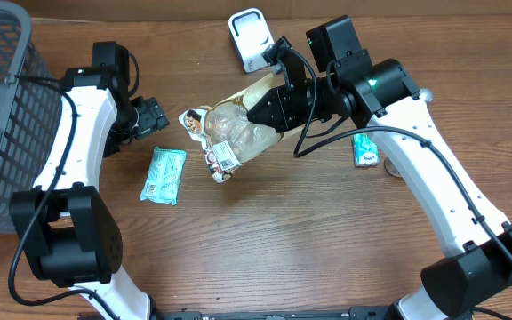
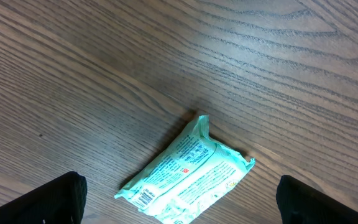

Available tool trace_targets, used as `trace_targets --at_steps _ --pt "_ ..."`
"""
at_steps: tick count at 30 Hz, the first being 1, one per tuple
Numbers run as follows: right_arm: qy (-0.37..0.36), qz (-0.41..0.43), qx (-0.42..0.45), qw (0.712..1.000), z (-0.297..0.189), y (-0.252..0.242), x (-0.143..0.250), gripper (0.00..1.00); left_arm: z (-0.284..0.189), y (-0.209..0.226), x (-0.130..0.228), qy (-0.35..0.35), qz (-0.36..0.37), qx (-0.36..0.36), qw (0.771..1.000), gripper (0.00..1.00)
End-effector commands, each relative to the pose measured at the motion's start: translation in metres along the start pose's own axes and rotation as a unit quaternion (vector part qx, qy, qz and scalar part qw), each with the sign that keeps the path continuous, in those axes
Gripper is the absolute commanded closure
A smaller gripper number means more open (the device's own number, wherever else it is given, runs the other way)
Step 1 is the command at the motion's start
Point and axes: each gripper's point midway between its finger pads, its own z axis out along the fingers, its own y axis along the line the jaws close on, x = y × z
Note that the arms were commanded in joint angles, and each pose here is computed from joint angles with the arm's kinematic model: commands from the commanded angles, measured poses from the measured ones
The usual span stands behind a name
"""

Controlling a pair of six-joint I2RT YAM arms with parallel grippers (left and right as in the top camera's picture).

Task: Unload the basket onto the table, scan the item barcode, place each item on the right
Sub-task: 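Lift the pouch with the right gripper up toward the white scanner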

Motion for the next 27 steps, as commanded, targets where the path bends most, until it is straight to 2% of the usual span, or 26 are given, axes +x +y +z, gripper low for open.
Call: trace_targets --at_steps 1,8,12,14,18,23,27 --pt "-0.014 -0.014 -0.001 1.0 -0.008 0.005 -0.007 0.96 -0.007 -0.001 -0.005 -0.014 0.003 0.0 1.0 0.01" --pt "-0.032 -0.051 0.023 0.998 -0.008 -0.002 -0.016 0.96 -0.007 -0.001 -0.005 -0.014 0.003 0.0 1.0 0.0" --pt "-0.08 -0.081 0.059 0.992 -0.012 -0.011 -0.042 0.96 -0.007 -0.001 -0.005 -0.014 0.003 0.0 1.0 0.01" --pt "-0.12 -0.113 0.11 0.98 -0.019 -0.024 -0.063 0.96 -0.007 -0.001 -0.005 -0.014 0.003 0.0 1.0 0.0" --pt "-0.189 -0.234 0.233 0.925 -0.042 -0.047 -0.11 0.96 -0.007 -0.001 -0.005 -0.014 0.003 0.0 1.0 0.0" --pt "-0.226 -0.286 0.296 0.883 -0.047 -0.064 -0.141 0.96 -0.007 -0.001 -0.005 -0.014 0.003 0.0 1.0 0.01" --pt "-0.237 -0.303 0.367 0.847 -0.042 -0.096 -0.161 0.96 -0.007 -0.001 -0.005 -0.014 0.003 0.0 1.0 0.01"
